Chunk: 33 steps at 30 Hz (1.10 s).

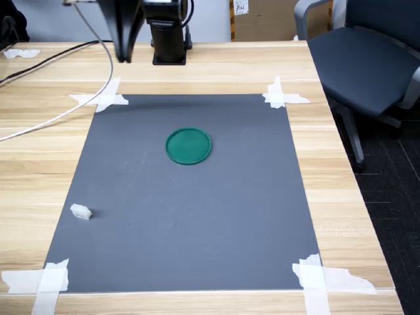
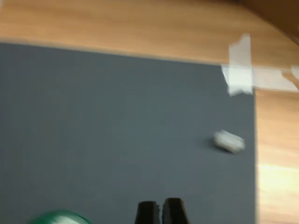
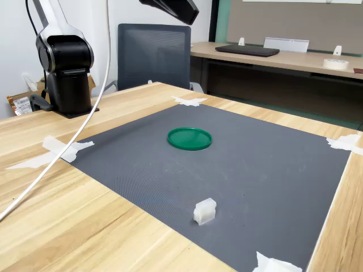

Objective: Grasp a white terminal and put it in the green lid.

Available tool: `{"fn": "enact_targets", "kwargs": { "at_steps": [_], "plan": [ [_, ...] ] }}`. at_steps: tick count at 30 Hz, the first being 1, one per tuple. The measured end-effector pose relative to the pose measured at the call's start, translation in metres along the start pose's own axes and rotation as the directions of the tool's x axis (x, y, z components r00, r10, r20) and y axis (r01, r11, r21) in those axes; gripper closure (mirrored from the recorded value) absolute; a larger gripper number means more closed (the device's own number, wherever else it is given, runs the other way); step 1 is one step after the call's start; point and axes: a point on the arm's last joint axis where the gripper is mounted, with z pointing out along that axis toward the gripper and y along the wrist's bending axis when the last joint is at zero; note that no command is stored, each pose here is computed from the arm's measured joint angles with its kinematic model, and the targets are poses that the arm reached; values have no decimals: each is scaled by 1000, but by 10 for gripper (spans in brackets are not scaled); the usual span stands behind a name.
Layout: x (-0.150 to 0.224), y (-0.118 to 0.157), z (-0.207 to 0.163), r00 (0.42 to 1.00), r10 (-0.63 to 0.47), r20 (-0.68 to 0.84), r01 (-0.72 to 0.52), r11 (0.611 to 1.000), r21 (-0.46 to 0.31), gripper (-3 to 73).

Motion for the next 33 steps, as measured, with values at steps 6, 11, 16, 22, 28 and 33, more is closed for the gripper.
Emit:
{"fn": "enact_targets", "kwargs": {
  "at_steps": [6, 11, 16, 22, 28, 33],
  "plan": [
    [-22, -22, 24, 959, -228, -166, 217, 973, -84, 724],
    [-39, -29, 44, 888, -393, -238, 333, 907, -257, 724],
    [-51, -37, 66, 858, -431, -279, 333, 881, -336, 724],
    [-51, -55, 93, 806, -492, -329, 361, 849, -386, 718],
    [-39, -65, 113, 758, -531, -379, 375, 830, -412, 678],
    [-39, -71, 123, 764, -525, -375, 402, 842, -360, 583]
  ]
}}
